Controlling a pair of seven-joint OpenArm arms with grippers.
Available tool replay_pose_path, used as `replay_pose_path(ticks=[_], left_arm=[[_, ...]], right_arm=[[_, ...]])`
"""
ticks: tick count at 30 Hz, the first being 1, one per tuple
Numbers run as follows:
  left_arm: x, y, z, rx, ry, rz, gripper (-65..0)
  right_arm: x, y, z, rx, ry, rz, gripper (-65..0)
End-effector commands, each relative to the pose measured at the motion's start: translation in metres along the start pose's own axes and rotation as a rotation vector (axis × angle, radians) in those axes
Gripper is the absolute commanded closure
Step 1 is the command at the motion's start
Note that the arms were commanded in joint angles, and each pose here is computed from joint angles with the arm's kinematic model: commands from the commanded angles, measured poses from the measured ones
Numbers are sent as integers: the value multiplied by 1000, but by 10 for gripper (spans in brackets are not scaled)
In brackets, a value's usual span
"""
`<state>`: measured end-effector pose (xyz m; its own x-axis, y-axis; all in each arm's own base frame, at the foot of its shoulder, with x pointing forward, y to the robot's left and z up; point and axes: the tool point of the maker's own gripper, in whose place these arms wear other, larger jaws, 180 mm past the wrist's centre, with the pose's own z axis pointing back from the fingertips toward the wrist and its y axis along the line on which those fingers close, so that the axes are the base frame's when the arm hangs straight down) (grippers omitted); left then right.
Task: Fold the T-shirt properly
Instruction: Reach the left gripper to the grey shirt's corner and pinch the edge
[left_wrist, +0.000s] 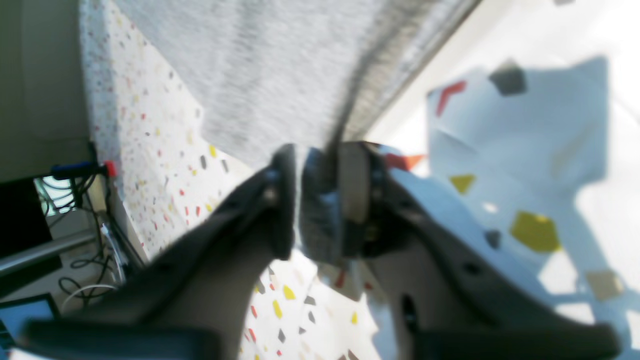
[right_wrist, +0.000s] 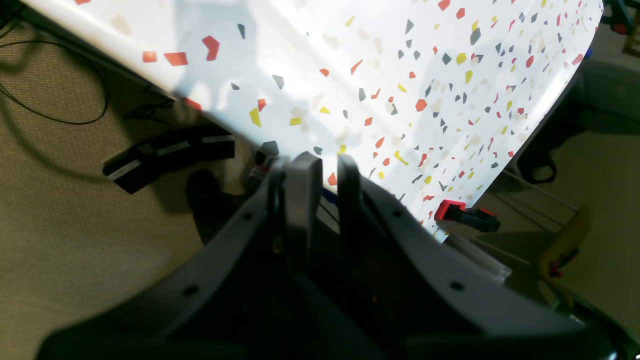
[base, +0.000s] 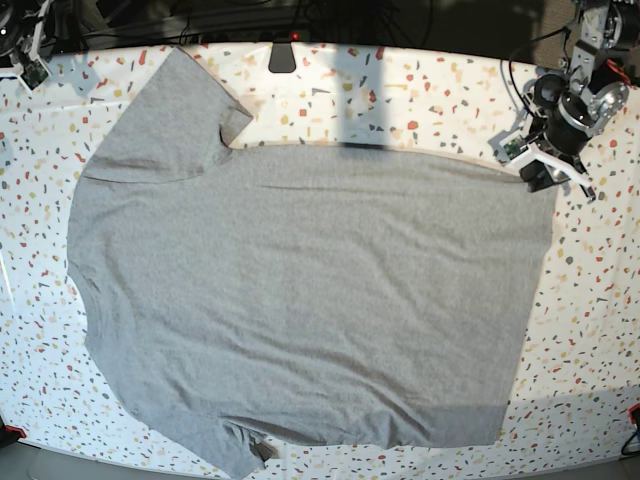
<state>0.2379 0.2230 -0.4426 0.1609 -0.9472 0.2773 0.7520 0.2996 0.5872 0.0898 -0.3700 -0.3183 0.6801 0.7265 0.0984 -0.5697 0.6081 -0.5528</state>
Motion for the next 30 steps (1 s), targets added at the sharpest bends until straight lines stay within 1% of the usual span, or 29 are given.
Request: replay_pose_path(ticks=[1,3,4,8,9,11,13,15,16,18,20,22,26,28,30], left_arm=[[-13,-2,3,-22,44,-20,-72],[-11,-3,3,-24,33,1,-15],[-11,-3,3,-24,35,3,0],[-13,-6,1,-25,66,18,0],[-12,-8,1,-26,72,26,0],[-8,-12,-1,-28,71,43,0],[-2,-14,-2,-32,51,76,0],[4,-16,-3,-37,28,120,0],[6,-17,-3,-39,19,136,0],[10,-18,-4,-42,3,162,0],[12,-20,-4,-44,3,169,0],[13,-21,-5,-44,1,172,0],[9,-21,-5,-46,23,172,0],[9,-21,-5,-46,23,172,0],[9,-21,-5,-46,23,172,0]], right_arm=[[3,-5,2,-18,-10,4,-107],[6,-5,2,-21,-25,9,-107],[8,-5,2,-21,-35,9,-107],[16,-5,3,-20,-82,9,-109],[18,-5,3,-20,-93,9,-126],[24,-5,3,-20,-123,10,-199],[35,-5,5,-18,-189,10,-264],[45,-5,6,-17,-238,19,-272],[48,-8,6,-23,-249,42,-272],[53,-18,2,-59,-254,121,-272],[57,-26,-3,-87,-257,192,-272],[60,-28,-9,-93,-260,249,-272],[65,-20,-20,-94,-265,351,-272],[69,-12,-26,-94,-280,379,-271],[75,0,-31,-91,-303,435,-271]])
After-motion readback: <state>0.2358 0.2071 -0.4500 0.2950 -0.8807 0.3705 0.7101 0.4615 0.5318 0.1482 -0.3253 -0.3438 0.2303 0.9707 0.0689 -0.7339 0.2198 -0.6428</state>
